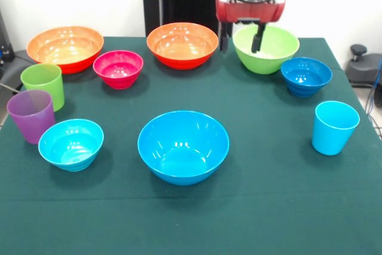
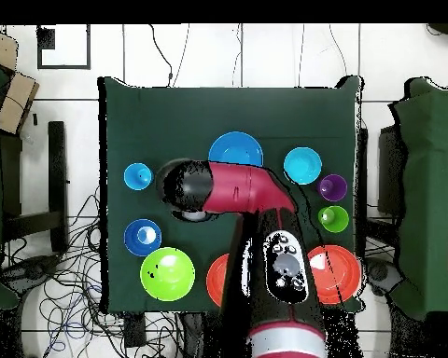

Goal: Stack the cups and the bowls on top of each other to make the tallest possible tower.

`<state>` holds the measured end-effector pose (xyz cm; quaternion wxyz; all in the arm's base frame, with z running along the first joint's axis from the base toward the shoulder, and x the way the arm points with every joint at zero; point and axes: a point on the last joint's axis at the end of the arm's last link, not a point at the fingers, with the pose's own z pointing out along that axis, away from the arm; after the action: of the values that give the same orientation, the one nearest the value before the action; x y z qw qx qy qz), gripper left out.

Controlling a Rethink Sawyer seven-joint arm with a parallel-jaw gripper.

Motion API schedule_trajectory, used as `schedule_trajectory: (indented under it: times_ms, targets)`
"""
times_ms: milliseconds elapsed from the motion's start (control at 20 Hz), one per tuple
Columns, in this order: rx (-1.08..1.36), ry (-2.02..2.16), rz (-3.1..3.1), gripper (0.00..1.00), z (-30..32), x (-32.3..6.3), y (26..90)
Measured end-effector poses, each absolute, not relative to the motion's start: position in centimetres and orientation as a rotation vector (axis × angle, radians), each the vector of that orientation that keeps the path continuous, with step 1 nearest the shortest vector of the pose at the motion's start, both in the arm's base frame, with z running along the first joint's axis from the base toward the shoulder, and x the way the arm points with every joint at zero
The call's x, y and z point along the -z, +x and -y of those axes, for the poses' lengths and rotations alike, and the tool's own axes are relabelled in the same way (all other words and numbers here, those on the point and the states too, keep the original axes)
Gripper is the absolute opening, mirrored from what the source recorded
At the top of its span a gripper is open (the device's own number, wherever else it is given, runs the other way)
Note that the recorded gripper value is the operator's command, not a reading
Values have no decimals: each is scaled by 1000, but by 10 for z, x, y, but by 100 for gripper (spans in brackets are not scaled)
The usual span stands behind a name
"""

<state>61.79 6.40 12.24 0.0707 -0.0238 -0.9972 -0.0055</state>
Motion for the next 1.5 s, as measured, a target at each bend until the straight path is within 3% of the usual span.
schedule_trajectory:
  times_ms: [800, 1500]
  targets:
    - [31, -131, 3008, 100, -58, -113, 508]
    - [24, -74, 3055, 100, -79, -84, 490]
